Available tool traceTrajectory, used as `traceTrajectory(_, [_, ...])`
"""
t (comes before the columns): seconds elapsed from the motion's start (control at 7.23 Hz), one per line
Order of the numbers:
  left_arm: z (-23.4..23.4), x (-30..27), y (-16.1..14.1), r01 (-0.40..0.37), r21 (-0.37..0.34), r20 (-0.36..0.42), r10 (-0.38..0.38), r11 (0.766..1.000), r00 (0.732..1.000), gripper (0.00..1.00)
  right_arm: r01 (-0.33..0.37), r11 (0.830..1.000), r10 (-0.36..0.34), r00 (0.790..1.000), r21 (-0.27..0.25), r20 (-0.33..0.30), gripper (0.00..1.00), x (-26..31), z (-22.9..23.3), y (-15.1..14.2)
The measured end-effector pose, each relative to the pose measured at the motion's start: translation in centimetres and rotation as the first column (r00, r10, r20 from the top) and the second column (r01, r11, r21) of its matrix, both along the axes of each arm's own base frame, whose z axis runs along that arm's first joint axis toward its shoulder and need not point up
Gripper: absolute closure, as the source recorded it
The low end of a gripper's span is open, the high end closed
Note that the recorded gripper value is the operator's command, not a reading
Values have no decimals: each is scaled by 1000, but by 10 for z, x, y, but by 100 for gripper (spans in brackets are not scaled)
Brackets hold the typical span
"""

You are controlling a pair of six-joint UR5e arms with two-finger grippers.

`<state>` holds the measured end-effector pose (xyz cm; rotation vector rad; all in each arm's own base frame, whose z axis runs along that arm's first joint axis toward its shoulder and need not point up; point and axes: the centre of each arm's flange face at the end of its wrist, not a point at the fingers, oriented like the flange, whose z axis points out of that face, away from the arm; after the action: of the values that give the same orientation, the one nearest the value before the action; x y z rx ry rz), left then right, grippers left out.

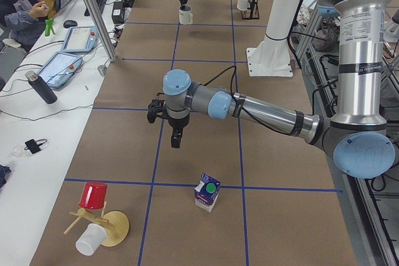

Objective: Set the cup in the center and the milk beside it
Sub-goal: 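Carry the white mug with the right gripper toward the table center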

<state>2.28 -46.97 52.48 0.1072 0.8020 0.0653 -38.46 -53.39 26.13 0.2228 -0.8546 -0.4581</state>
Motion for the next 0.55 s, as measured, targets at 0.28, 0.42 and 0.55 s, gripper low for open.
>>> traceTrajectory(0.28, [1,0,0,0,-2,0,0,1000,1000,2,21,1000,-21,1000,-21,8,100,-80,-50,18])
traceTrajectory(0.42, [1,0,1,0,-2,0,0,1000,1000,2,32,999,-32,999,-25,1,100,-107,-61,23])
traceTrajectory(0.55, [1,0,1,0,-3,0,0,1000,1000,2,42,999,-42,999,-25,-2,100,-125,-73,25])
